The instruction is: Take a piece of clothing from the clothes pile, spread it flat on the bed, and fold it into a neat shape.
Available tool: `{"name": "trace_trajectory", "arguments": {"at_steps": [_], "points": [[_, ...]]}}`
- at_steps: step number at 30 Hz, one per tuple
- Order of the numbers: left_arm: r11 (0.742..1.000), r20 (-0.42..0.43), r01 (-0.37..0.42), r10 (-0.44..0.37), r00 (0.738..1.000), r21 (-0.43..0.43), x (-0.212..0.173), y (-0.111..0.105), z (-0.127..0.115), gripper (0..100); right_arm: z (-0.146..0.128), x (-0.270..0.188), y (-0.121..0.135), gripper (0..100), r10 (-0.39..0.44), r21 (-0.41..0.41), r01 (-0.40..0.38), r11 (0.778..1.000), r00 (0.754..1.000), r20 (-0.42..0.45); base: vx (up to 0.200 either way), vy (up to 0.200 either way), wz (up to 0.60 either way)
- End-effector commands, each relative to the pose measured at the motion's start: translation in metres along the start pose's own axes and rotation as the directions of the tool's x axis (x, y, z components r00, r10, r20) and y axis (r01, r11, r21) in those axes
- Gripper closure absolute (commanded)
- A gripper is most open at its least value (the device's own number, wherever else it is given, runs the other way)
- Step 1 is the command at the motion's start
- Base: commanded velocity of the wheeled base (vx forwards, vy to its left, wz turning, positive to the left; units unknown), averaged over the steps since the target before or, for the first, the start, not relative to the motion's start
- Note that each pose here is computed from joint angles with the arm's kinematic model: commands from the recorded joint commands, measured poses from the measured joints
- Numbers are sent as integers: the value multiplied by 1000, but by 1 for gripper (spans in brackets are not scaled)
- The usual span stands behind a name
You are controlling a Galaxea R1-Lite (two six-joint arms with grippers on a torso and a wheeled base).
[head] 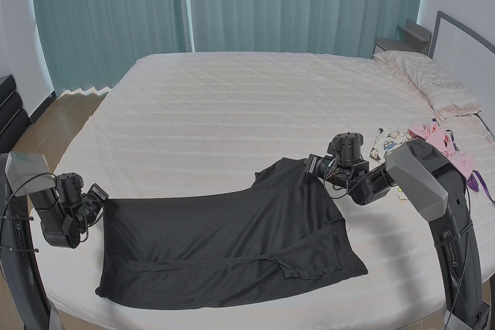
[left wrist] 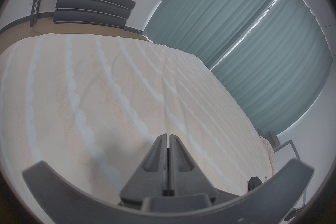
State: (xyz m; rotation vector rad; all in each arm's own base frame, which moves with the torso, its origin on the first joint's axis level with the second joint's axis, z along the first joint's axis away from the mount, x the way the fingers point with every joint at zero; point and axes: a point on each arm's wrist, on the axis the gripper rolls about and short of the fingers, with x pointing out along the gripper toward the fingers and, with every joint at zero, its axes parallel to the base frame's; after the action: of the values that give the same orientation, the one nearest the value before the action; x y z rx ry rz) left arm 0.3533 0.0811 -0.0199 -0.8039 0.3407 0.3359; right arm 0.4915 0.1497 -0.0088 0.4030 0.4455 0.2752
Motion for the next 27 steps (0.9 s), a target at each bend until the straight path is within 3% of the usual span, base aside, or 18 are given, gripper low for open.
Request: {"name": "trace_trajectory", "arguments": {"at_steps": [1,9,15,27], "points": [[1000,4,2,-2,1000,2,-1,-1,1,100,-3,2,-1,100,4,-17,-3,1000,1000,19,0,0,0],[1000,8,20,-20,1000,22,-6,-6,5,100,8,-7,-3,100,-3,-10,3,1000,999,36,0,0,0],[999,-11,47,-47,999,22,-5,-6,6,100,0,-13,-12,100,-29,-1,29,1000,1000,4,0,0,0],[997,36,68,-69,997,23,-19,-13,21,100,-3,-12,-13,100,-19,-10,20,1000,999,49,0,0,0]]}}
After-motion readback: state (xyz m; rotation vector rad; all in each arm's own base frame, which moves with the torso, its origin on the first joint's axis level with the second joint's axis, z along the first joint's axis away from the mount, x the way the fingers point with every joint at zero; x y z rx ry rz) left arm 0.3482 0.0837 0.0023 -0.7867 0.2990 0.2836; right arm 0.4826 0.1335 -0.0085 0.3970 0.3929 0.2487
